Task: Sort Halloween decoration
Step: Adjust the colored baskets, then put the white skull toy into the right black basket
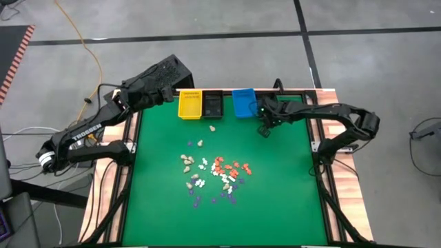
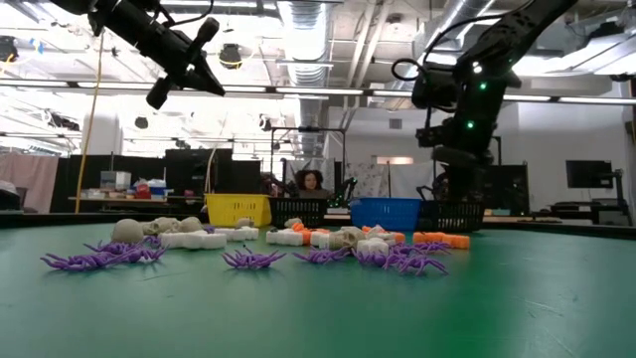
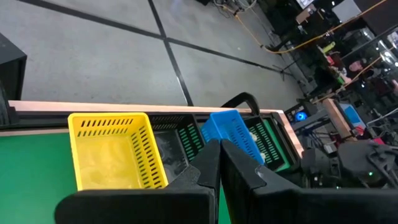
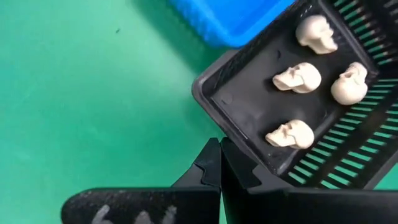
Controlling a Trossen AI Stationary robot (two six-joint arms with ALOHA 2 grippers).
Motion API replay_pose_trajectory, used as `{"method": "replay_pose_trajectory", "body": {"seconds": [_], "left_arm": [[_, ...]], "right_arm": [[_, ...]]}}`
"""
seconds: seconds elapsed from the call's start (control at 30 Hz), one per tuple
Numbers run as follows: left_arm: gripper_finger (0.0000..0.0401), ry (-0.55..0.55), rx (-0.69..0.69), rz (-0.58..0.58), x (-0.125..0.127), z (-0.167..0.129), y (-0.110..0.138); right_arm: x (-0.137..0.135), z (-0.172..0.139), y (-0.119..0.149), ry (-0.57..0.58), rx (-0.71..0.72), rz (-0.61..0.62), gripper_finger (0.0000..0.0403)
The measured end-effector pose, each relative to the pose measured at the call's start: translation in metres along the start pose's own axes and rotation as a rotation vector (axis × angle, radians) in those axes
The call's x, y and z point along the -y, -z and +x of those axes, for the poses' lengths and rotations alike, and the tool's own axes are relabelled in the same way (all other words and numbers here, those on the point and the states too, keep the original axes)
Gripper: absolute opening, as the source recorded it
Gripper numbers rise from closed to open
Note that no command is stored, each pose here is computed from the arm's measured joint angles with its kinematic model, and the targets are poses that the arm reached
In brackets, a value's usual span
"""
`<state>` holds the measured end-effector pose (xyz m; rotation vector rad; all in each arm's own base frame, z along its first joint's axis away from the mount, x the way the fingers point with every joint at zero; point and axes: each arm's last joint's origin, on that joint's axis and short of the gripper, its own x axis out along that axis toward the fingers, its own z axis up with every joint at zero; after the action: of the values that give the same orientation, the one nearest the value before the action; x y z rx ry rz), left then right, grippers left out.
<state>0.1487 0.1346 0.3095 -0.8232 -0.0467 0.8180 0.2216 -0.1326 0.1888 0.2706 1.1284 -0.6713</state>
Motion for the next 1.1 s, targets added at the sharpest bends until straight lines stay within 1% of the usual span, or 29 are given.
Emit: {"method": "replay_pose_trajectory", "body": {"seconds": [0.33,0.53,0.67,0.77,0.83,0.9,0.97,1.03,1.1], "left_arm": [[0.0,-0.023,-0.032,0.001,-0.003,0.0,0.003],[0.0,-0.019,-0.055,0.002,-0.003,0.0,0.004],[0.0,0.017,-0.089,0.025,-0.002,0.0,0.005],[0.0,0.069,-0.133,0.07,0.002,-0.001,0.009],[0.0,0.11,-0.167,0.103,0.006,-0.001,0.013],[0.0,0.14,-0.192,0.127,0.01,-0.002,0.017],[0.0,0.155,-0.205,0.138,0.014,-0.002,0.021],[0.0,0.161,-0.21,0.143,0.016,-0.003,0.023],[0.0,0.166,-0.213,0.146,0.017,-0.003,0.024]], "right_arm": [[0.014,0.002,-0.006,0.017,0.045,0.024,0.002],[0.004,0.0,-0.011,-0.063,0.104,0.003,0.002],[-0.008,-0.009,-0.017,-0.101,0.146,-0.026,0.002],[-0.022,-0.019,-0.024,-0.19,0.189,-0.055,0.002],[-0.035,-0.027,-0.031,-0.285,0.257,-0.07,0.0021],[-0.046,-0.034,-0.039,-0.356,0.337,-0.051,0.0025],[-0.055,-0.041,-0.046,-0.399,0.425,-0.029,0.0031],[-0.065,-0.044,-0.053,-0.426,0.513,-0.032,0.0042],[-0.073,-0.042,-0.058,-0.445,0.568,-0.037,0.0055]]}}
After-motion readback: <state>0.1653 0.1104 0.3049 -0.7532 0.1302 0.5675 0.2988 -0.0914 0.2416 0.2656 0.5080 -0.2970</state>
